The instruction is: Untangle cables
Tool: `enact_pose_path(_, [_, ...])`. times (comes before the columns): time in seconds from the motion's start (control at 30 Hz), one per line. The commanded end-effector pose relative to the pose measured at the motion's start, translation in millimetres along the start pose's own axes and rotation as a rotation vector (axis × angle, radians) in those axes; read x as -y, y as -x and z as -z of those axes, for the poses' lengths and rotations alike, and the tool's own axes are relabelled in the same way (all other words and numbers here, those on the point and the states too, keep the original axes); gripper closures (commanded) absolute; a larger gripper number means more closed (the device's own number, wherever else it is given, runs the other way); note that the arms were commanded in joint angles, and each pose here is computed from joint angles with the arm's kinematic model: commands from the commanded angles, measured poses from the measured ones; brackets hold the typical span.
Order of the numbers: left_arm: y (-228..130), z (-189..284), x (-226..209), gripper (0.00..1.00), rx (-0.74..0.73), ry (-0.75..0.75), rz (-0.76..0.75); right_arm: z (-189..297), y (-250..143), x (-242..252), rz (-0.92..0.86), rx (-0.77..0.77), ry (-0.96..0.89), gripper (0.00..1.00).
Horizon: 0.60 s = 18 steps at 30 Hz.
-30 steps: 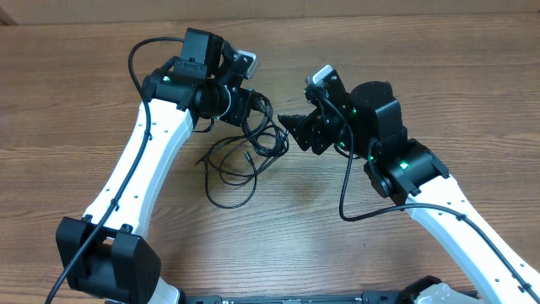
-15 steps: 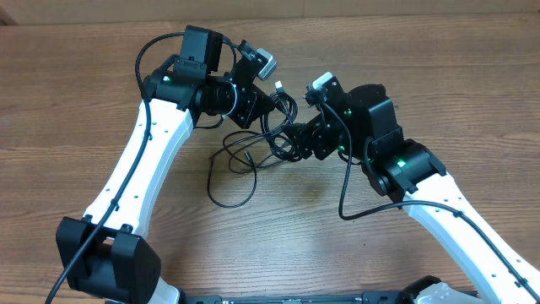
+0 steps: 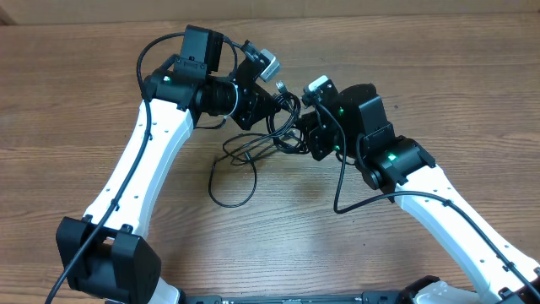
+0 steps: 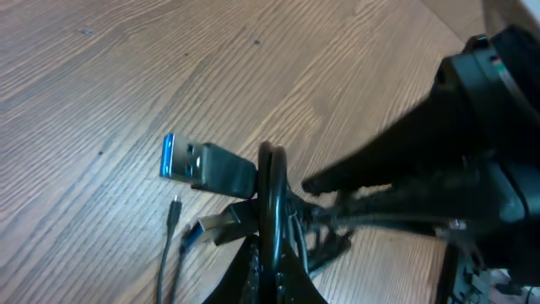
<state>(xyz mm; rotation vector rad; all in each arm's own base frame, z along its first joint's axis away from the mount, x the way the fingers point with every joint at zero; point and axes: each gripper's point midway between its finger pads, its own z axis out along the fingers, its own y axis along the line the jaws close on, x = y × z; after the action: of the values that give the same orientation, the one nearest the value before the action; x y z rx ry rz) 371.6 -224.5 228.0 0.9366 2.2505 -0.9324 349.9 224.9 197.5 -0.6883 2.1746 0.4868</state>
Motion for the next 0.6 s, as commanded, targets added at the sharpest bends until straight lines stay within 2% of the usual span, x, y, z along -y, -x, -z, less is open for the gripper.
enact_pose_path(0.0, [-3,0,-20,0.96,-0.017,0.100,0.079,3,12,-4,0.002,0.027,0.020,0.96])
enact_pose_path(0.13, [2,4,-41,0.96,0.010,0.214,0.200,3,7,-12,-0.002,0.009,0.067,0.96])
enact_pose_path(0.3, [8,3,-38,0.96,0.034,0.195,0.224,3,3,-13,-0.007,-0.011,0.070,0.96])
enact_pose_path(0.33, [8,2,-35,0.96,0.031,0.180,0.216,3,5,-13,-0.004,-0.002,0.069,0.93])
enact_pose_path(0.4, [2,1,-27,0.96,0.004,0.141,0.156,3,10,-12,0.001,0.019,0.065,0.66])
enact_pose_path(0.43, [-2,1,-27,0.96,-0.011,0.139,0.148,3,13,-12,0.004,0.032,0.065,0.58])
enact_pose_path(0.5, [-11,1,-23,0.96,-0.048,0.127,0.123,3,19,-12,0.011,0.057,0.064,0.51])
enact_pose_path(0.57, [-13,0,-16,0.96,-0.055,0.089,0.093,4,23,-12,0.015,0.070,0.064,0.49])
